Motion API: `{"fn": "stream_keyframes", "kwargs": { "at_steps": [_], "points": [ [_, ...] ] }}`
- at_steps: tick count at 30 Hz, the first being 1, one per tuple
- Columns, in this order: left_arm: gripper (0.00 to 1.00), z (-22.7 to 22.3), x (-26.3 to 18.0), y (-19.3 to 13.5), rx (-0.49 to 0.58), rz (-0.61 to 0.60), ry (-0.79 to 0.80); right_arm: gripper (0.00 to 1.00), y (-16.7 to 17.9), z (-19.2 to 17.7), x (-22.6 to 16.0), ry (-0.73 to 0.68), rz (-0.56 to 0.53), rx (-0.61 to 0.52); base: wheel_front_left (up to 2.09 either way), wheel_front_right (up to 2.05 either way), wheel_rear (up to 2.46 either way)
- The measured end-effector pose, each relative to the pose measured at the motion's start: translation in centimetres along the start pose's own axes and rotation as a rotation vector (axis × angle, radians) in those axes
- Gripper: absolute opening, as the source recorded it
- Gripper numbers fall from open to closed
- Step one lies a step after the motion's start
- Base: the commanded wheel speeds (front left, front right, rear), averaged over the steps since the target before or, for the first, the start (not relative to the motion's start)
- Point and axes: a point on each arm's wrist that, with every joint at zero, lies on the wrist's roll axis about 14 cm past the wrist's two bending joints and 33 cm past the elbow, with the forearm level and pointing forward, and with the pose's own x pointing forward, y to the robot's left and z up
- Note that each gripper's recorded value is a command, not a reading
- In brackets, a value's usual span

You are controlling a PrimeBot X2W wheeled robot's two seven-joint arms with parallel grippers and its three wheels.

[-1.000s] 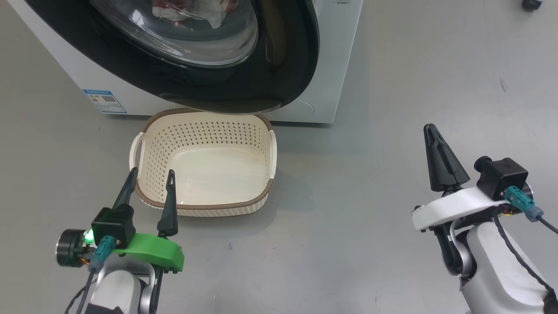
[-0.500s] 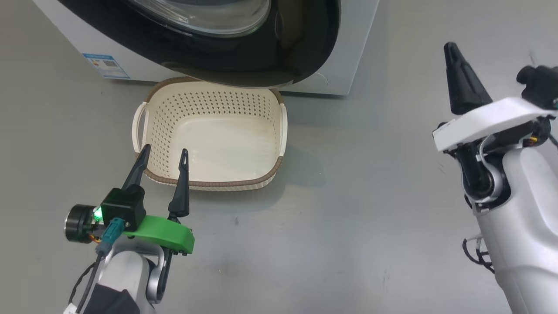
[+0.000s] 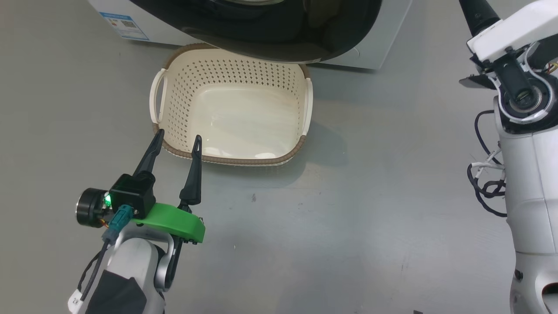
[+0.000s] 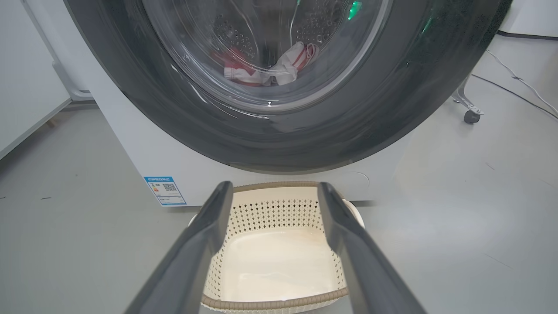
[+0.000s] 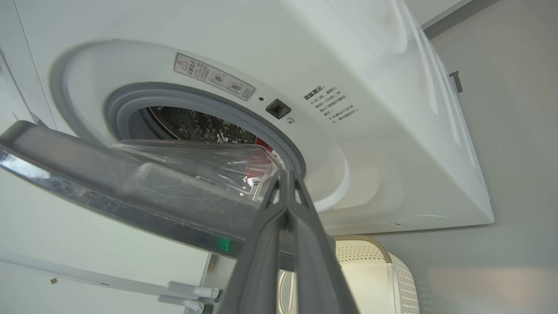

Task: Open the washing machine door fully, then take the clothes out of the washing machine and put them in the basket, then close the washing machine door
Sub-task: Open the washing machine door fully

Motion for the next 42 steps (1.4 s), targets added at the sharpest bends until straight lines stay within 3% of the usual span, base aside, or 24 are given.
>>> {"fn": "stream_keyframes", "kwargs": {
  "at_steps": [17,35,42],
  "points": [
    [1.00,-0.7,-0.8,2.0,-0.012,0.061,0.028,0.00,3.3,-0.4,5.2,0.152,0.061,0.244,0.00,0.00,0.00],
    [1.00,-0.7,-0.8,2.2,-0.032,0.080,0.031,0.00,4.0,-3.3,6.4,0.353,0.063,0.364,0.00,0.00,0.00],
    [1.00,-0.5,-0.8,2.4,-0.031,0.087,0.024,0.00,3.9,-4.0,6.3,0.411,0.081,0.503,0.00,0.00,0.00]
  ]
}}
